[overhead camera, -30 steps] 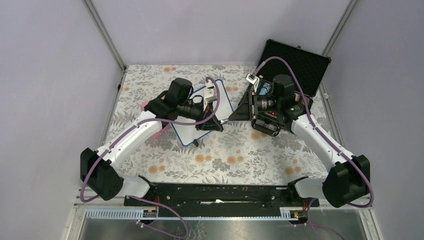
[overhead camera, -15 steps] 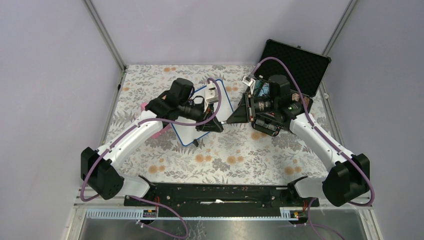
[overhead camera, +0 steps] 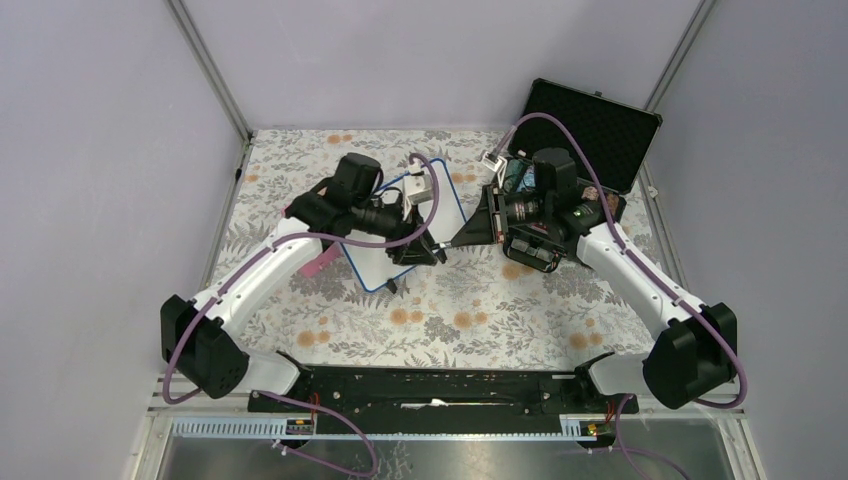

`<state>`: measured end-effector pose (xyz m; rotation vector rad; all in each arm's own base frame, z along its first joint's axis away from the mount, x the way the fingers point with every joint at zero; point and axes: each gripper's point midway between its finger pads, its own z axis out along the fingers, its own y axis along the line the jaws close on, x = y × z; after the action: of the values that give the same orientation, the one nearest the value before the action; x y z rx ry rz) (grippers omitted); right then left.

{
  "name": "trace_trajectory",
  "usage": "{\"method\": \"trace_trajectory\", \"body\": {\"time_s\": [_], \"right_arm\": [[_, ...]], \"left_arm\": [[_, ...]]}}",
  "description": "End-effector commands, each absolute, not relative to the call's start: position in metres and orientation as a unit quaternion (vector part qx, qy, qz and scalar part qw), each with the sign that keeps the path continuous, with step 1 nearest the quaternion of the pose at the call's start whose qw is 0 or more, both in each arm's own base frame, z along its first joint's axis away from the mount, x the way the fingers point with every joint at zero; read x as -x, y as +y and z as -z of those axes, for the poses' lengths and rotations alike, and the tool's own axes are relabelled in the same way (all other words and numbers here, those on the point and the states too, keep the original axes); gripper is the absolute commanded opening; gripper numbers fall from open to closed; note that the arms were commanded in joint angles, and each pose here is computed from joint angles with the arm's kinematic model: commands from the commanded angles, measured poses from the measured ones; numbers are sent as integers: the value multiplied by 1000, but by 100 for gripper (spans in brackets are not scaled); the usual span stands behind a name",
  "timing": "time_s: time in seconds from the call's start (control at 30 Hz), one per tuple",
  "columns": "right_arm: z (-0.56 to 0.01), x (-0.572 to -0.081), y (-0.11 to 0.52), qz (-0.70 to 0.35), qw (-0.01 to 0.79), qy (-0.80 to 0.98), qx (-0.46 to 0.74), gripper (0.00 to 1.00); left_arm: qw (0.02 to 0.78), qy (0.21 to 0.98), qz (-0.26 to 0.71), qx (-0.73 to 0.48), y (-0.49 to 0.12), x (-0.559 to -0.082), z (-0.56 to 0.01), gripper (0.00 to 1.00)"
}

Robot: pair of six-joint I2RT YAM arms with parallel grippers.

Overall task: Write a sentence on the whiteboard
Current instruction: Pass from the left arm to the right, then open the pen cap from the whiteboard marker.

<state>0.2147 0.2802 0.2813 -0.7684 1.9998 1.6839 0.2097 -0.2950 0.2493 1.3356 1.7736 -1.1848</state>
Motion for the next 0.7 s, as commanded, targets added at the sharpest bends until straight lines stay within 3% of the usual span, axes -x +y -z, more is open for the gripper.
{"method": "trace_trajectory", "body": {"time_s": [0.0,0.5,0.53,0.67], "right_arm": [[-299,-220,279,-605,227,709,282,0],[-292,-219,278,-602,218,720,267,0],[-292,-219,278,-602,216,720,267,0],[-289,-219,277,-598,214,726,264,0]], "left_arm": [[379,669,393,-505,-274,-234,-273,55],[382,634,384,-552,-295,-218,-280,51],[381,633,382,-556,-296,-217,-279,48],[377,632,376,-564,-297,-216,-275,22]]}}
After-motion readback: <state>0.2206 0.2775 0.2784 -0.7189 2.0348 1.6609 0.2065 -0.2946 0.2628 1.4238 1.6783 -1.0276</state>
